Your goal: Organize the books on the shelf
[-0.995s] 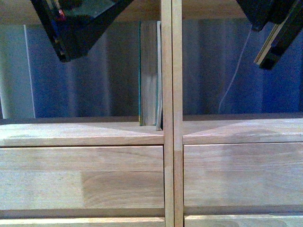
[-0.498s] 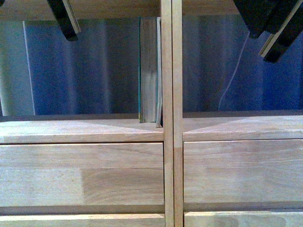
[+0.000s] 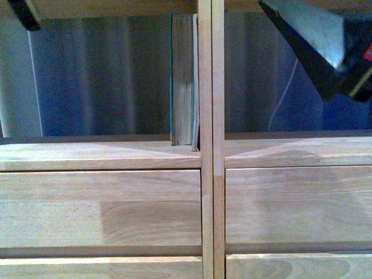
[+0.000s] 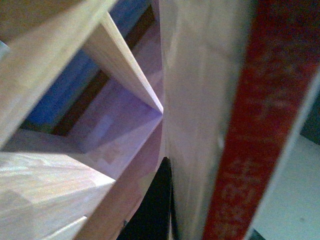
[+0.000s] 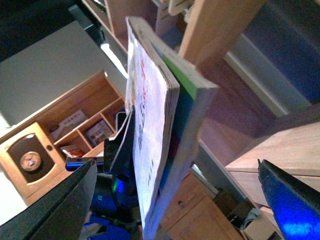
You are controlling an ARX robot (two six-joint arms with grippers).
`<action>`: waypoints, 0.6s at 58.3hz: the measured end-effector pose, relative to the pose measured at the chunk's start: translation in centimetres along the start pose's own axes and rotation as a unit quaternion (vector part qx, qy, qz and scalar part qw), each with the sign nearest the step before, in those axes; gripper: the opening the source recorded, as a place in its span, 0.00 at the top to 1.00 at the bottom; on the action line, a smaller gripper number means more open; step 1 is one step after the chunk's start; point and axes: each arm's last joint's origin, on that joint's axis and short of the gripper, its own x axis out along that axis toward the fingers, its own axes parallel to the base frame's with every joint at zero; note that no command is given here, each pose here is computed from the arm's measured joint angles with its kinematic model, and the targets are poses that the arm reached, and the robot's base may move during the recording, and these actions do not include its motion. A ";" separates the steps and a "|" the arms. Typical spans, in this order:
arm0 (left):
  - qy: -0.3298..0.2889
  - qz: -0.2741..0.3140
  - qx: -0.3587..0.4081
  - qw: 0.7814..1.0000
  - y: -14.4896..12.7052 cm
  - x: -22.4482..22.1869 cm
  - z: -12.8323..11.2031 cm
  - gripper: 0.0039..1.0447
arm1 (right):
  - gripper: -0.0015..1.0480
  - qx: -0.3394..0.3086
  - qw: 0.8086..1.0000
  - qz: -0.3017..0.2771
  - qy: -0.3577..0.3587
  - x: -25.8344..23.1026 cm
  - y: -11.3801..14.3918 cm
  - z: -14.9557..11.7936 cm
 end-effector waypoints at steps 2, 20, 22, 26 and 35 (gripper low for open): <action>-0.006 0.012 0.013 1.000 0.3 -0.4 0.4 0.94 | 0.07 -0.006 1.000 -0.011 -0.003 -0.6 -0.2 0.4; 0.011 0.230 0.246 0.941 7.1 -0.9 2.1 0.94 | 0.07 -0.144 0.979 -0.144 0.002 -6.6 0.4 4.0; 0.019 0.243 0.270 0.932 8.0 -0.7 2.3 0.94 | 0.07 -0.173 0.973 -0.154 0.006 -7.1 0.8 4.2; 0.034 0.260 0.327 0.908 9.6 -0.2 2.6 0.94 | 0.07 -0.236 0.955 -0.177 0.008 -7.8 1.7 4.7; 0.051 0.291 0.410 0.863 12.7 1.1 3.3 0.94 | 0.07 -0.365 0.893 -0.263 0.002 -8.7 2.7 5.8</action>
